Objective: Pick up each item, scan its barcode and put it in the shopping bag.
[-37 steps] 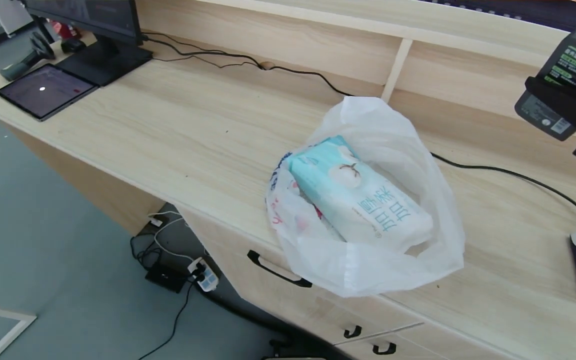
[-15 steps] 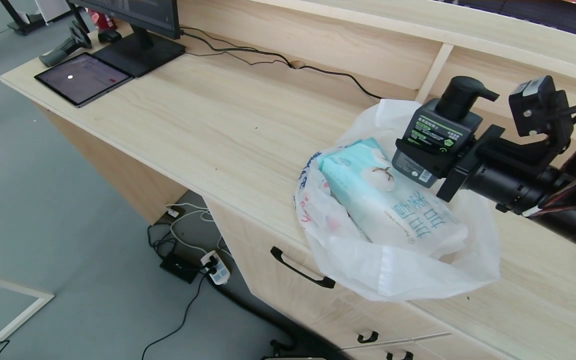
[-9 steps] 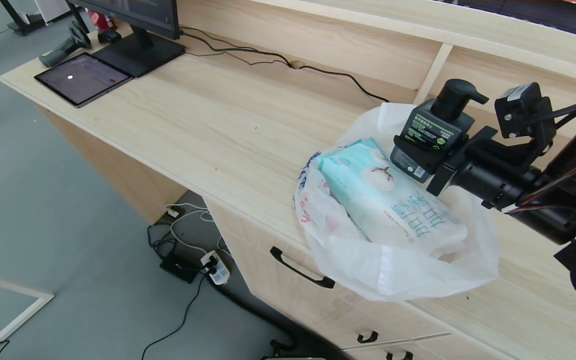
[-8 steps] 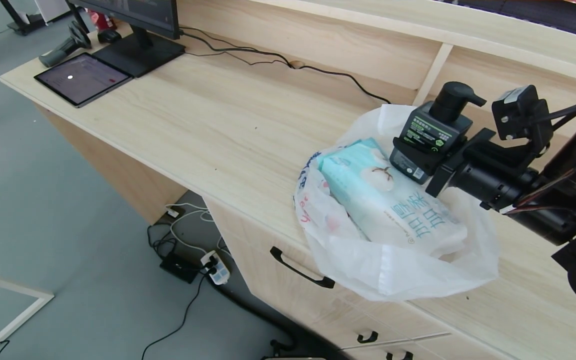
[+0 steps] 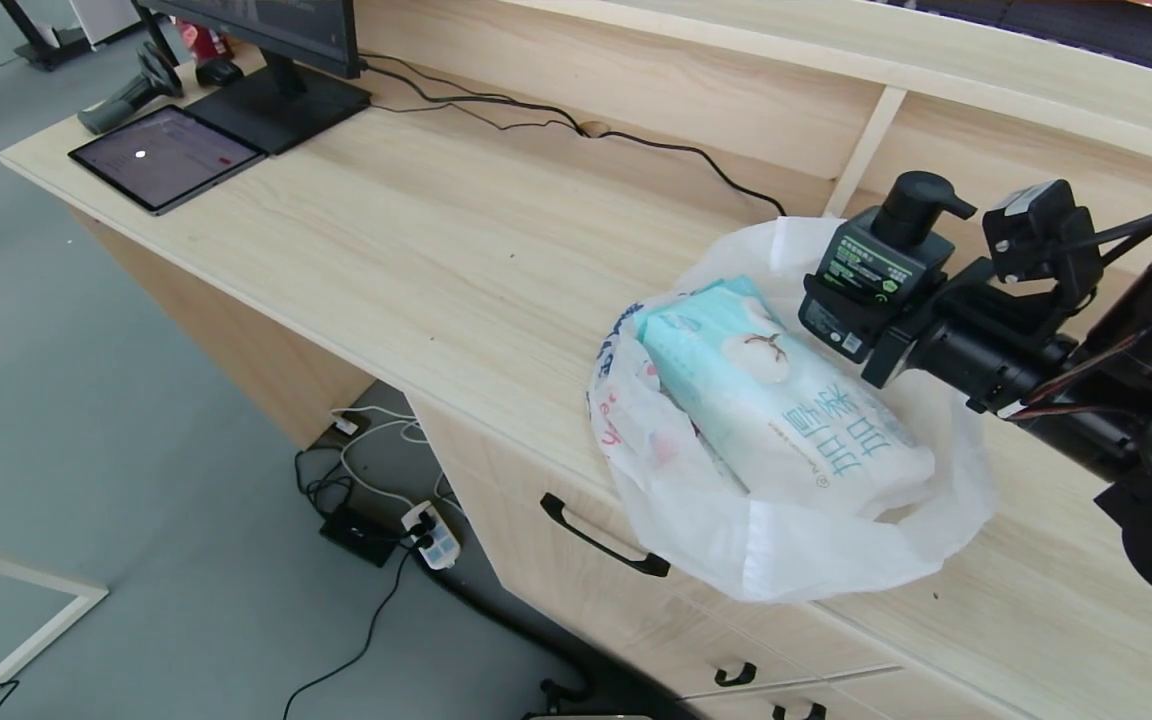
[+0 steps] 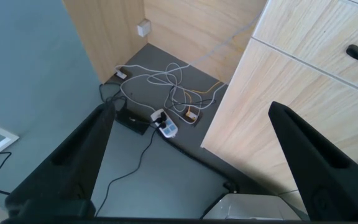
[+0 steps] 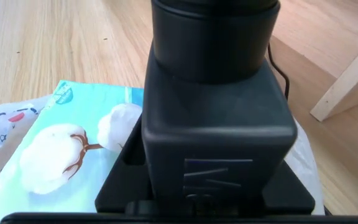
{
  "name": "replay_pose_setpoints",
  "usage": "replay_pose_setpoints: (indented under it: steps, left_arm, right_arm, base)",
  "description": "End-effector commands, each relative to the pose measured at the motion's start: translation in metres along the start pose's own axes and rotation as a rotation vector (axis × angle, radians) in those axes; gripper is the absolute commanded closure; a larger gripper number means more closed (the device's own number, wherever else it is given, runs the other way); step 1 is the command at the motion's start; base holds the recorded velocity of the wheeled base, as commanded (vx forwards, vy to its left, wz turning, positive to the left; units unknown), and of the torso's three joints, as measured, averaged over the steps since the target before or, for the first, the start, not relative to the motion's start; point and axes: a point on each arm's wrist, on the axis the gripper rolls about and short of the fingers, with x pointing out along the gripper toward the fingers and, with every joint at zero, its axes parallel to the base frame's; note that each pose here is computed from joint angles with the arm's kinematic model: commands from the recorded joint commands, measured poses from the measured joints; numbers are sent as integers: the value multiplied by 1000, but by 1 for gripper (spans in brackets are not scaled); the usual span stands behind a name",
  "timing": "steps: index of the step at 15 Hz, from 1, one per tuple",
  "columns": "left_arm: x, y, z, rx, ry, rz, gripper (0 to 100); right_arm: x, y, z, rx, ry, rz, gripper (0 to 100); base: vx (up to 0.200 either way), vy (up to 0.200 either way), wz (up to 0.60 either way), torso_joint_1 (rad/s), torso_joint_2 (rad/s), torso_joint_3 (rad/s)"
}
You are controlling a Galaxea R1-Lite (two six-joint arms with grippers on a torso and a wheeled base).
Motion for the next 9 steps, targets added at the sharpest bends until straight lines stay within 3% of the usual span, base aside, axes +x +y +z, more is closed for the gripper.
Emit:
replay_pose_setpoints:
  steps: [1,9]
  left_arm:
    - [0,0,0,0,-1,1,0]
    - [0,0,0,0,-1,1,0]
  right_arm:
    - [0,0,-3,-2,7,-1,100]
    - [-6,-3,-17,1,45,-15,100]
  base:
    - [0,0,0,0,0,0]
    - [0,0,0,0,0,0]
